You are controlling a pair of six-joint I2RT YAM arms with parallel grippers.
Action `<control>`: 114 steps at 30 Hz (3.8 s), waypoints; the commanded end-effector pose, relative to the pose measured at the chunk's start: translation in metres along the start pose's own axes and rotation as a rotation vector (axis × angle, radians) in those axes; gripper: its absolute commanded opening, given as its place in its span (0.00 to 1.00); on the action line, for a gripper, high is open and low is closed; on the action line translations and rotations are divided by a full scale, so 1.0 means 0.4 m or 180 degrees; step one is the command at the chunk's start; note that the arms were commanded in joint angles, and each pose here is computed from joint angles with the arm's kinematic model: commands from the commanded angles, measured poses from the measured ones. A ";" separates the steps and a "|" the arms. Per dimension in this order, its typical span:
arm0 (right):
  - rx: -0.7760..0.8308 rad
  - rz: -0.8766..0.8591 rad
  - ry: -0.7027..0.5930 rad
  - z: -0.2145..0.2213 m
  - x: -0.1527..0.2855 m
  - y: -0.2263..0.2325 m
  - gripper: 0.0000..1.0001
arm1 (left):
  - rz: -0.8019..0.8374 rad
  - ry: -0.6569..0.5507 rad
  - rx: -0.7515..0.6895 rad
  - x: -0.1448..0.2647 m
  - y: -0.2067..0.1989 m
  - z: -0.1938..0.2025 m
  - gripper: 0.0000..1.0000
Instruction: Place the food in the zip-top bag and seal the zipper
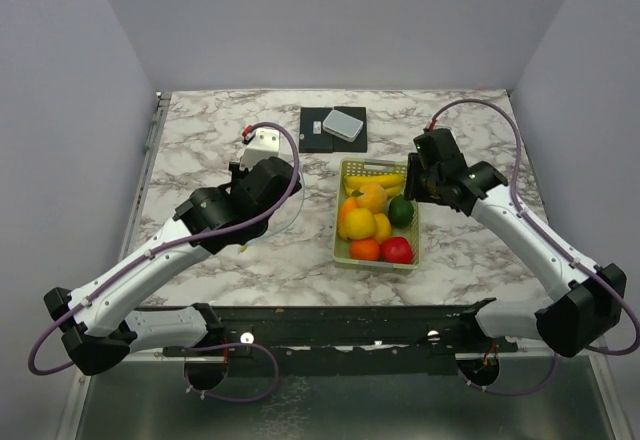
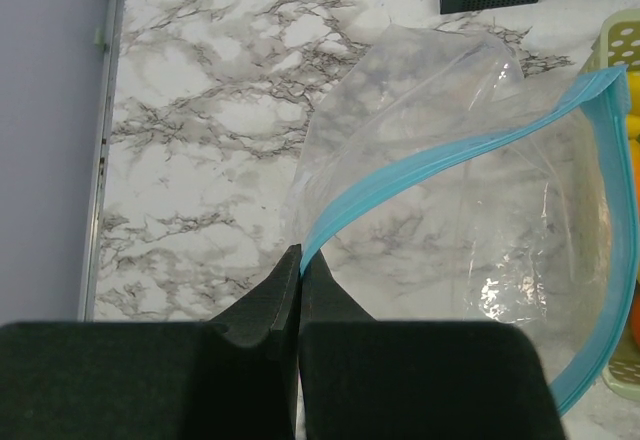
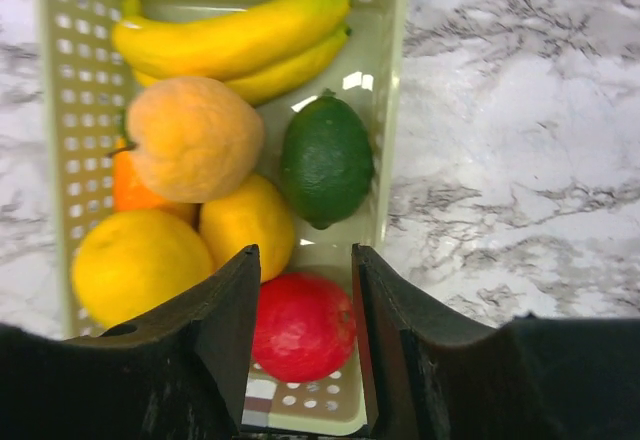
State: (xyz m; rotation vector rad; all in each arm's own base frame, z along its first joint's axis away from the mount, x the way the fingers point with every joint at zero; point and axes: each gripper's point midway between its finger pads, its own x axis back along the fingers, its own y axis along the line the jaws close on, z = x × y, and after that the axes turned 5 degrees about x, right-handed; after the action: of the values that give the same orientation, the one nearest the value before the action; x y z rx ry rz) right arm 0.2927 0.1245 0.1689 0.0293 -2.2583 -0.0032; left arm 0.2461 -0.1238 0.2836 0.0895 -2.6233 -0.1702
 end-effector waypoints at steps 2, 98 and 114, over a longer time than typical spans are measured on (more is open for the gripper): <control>-0.0104 -0.0570 -0.0063 -0.049 0.083 0.073 0.48 | 0.0043 -0.0024 0.0038 0.004 0.006 0.002 0.00; 0.0513 0.0300 0.0376 0.148 -0.165 0.249 0.01 | 0.0133 0.0022 0.0222 0.018 0.015 0.024 0.00; 0.0571 -0.0199 0.0150 0.100 -0.103 0.257 0.32 | 0.0101 0.0195 0.0238 -0.007 -0.016 0.057 0.00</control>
State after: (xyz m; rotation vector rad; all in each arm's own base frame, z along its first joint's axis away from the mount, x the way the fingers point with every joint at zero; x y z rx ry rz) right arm 0.2865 0.2249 0.0897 0.1319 -2.1647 0.2097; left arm 0.2404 -0.1266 0.2650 0.0820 -2.5900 -0.0865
